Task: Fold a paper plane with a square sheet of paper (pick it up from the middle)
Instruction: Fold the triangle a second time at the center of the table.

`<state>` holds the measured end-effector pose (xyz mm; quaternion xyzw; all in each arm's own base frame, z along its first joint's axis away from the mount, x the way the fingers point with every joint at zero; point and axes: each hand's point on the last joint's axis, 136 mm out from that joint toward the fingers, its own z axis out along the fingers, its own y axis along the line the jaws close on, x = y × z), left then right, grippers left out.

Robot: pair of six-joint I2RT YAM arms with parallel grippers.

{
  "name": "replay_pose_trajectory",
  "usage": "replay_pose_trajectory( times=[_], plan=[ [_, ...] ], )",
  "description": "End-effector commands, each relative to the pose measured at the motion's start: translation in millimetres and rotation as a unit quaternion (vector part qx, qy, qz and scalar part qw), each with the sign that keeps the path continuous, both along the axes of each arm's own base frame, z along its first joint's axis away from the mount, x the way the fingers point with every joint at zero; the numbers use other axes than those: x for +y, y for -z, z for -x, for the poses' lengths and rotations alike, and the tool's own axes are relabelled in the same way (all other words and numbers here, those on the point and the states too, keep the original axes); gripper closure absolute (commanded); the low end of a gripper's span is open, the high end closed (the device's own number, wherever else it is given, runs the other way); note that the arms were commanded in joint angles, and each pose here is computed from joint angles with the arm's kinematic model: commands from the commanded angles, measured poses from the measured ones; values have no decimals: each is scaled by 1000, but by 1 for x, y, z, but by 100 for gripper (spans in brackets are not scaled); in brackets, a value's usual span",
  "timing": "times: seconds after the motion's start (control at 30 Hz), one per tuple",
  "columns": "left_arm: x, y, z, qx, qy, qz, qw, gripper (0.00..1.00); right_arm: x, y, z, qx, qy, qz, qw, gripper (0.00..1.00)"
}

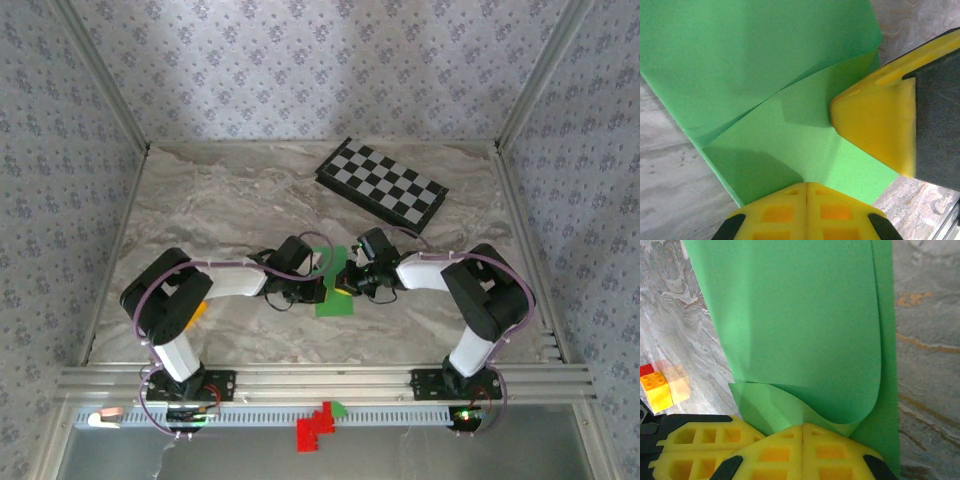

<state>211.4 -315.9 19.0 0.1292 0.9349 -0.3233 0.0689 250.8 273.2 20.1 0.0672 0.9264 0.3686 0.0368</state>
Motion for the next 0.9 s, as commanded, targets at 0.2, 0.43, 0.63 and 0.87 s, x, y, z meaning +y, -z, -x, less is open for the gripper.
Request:
replay_pose_trajectory(
  times=[0.2,0.43,0.63,0.87],
  plan=[
    [30,35,12,23,-16,-59,998,100,3,-28,3,-31,-8,-15,999,95],
    [32,40,13,29,-17,-61,998,100,11,-22,6,-25,-16,-16,999,95],
    [36,42,15,34,-19,-66,997,100,11,-4,1,-11,-17,-9,1000,97],
    [52,60,19,50,-23,-96,994,100,-1,5,-11,-6,-4,-3,1000,98]
  ],
)
